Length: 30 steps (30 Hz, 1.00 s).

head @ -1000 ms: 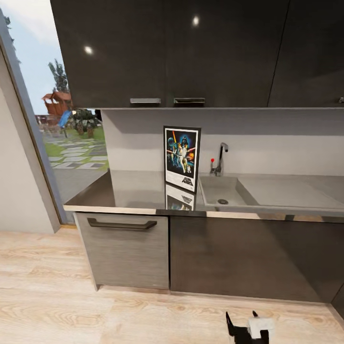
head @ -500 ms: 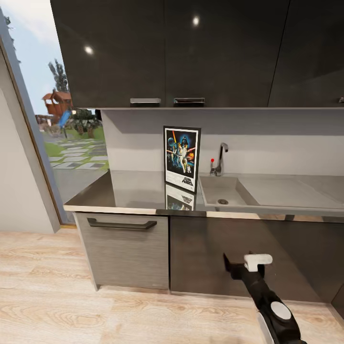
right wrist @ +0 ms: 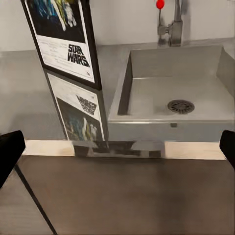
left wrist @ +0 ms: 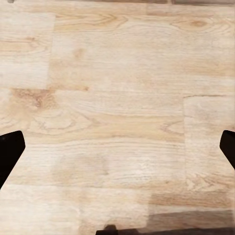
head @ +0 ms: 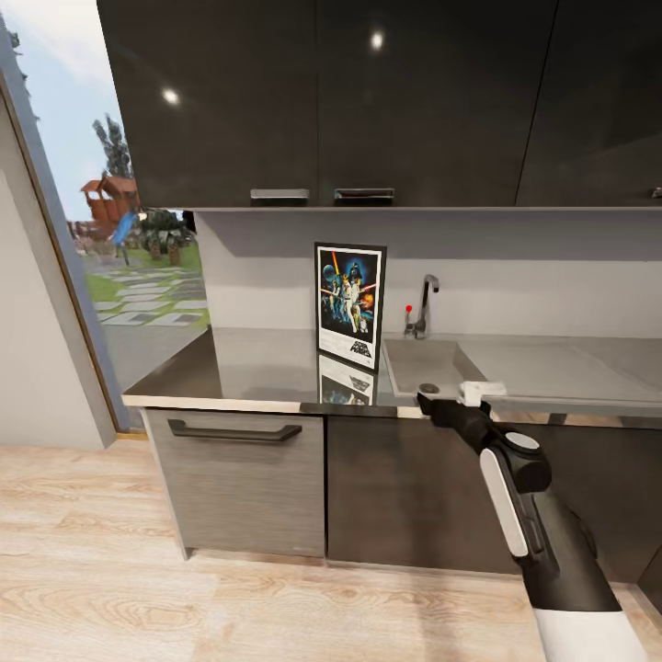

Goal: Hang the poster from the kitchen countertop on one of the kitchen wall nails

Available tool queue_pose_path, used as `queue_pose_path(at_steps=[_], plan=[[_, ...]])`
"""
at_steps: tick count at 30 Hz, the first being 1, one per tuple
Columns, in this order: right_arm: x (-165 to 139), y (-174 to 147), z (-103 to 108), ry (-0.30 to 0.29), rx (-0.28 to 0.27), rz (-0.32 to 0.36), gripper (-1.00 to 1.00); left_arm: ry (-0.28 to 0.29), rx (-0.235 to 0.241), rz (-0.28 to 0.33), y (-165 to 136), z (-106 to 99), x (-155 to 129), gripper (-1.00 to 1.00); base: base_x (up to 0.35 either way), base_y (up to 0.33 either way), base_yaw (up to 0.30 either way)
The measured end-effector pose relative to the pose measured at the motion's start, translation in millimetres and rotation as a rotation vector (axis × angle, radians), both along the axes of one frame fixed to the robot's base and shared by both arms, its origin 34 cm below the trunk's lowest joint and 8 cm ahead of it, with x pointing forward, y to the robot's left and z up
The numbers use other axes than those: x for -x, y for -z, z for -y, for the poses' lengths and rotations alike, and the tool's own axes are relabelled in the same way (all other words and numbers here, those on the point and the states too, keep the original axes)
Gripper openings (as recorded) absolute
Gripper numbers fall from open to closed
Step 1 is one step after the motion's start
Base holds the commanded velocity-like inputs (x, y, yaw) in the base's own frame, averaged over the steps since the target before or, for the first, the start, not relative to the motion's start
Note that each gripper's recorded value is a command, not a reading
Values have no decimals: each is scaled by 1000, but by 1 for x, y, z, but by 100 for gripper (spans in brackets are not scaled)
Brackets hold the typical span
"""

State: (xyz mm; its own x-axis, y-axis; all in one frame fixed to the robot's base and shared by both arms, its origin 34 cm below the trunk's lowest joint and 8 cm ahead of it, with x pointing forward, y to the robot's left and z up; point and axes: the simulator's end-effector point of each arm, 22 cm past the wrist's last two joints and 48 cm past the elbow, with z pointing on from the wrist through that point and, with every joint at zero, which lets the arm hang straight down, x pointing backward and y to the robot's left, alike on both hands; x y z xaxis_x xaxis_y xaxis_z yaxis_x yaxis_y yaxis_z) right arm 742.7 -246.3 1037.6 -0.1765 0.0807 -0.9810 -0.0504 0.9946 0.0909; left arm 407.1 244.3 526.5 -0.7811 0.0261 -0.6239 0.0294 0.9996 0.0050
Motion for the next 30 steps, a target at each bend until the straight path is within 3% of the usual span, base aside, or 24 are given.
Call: queue_pose_path(at_steps=[9, 18, 22, 30], plan=[[-6, -7, -6, -21, -22, -13, 100, 0, 0, 1, 0, 0, 0, 100, 26, -24, 0], [-5, -1, -8, -28, -25, -24, 100, 0, 0, 2, -1, 0, 0, 100, 221, -178, 0], [-3, -1, -21, -86, -36, -18, 100, 0, 0, 2, -1, 0, 0, 100, 267, -199, 0], [-4, 6, -28, -119, -43, -31, 100, 0, 0, 2, -1, 0, 0, 100, 297, -149, 0]])
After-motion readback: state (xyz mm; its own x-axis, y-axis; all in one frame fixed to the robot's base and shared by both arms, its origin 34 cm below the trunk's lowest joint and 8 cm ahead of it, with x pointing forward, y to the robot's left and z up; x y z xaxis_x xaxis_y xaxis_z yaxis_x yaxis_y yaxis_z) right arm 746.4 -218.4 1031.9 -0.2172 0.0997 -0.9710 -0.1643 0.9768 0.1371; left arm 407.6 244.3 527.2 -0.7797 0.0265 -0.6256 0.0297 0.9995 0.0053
